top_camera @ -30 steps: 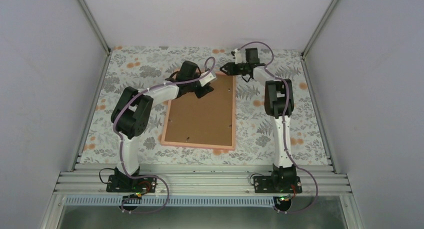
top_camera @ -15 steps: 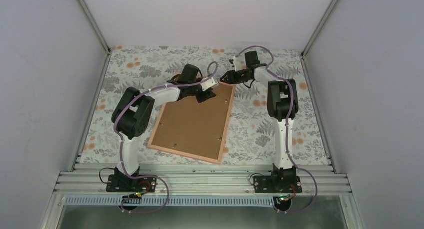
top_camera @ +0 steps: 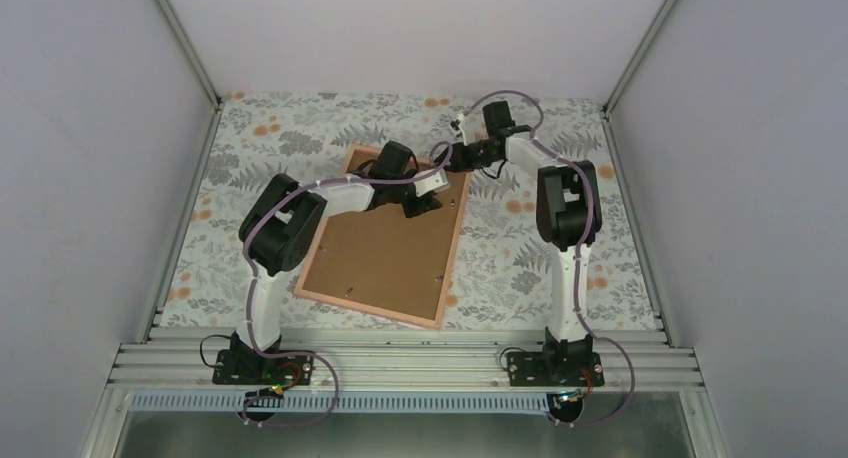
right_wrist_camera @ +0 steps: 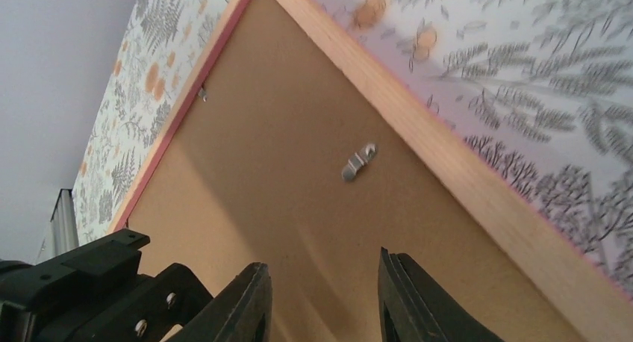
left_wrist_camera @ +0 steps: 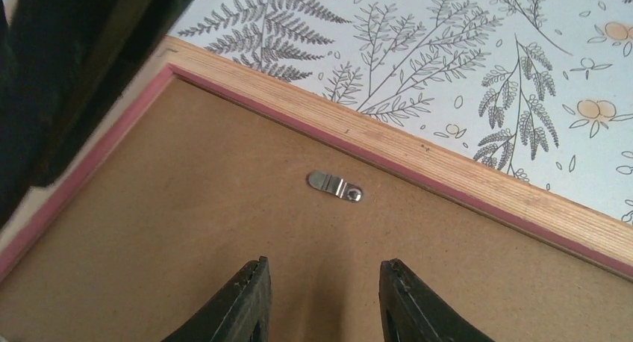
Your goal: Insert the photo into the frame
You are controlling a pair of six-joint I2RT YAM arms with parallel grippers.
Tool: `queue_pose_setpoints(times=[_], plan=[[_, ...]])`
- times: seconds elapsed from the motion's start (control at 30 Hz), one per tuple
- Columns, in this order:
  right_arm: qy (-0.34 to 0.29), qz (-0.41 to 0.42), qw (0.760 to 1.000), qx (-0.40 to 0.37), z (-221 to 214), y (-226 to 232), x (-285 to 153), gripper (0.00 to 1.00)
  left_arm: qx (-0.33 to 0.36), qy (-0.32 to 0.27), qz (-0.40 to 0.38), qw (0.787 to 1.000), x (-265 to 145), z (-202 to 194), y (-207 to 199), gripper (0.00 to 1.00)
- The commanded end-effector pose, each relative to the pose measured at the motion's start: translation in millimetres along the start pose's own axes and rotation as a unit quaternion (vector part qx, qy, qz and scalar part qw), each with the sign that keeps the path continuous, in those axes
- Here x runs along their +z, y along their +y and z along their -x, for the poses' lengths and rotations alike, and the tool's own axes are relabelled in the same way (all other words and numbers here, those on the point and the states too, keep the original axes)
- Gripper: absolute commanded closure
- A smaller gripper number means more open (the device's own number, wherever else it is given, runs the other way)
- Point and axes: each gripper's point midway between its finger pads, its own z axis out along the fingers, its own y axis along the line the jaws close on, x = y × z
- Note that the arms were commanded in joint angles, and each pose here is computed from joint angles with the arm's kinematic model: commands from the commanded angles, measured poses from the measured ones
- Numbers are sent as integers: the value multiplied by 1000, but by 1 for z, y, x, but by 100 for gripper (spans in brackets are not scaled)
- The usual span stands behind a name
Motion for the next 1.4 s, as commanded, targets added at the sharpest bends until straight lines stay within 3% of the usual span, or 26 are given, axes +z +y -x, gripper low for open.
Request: queue_pose_setpoints(times=[0.0,0.47,0.9,1.37], plan=[[41,8,997,59,-34,-13,20,65,27,-11,-4,1000,13,7,-5,62],[91,-45,987,128,-94,-61,37,80,24,-3,-47,999,35,0,-15,62],[90,-37,987,131,-94,-66,34,84,29,-3,-141,990,50,-2,-34,64],[89,-44,987,129,-93,-70,34,87,58,12,-184,981,47,-8,-47,77]])
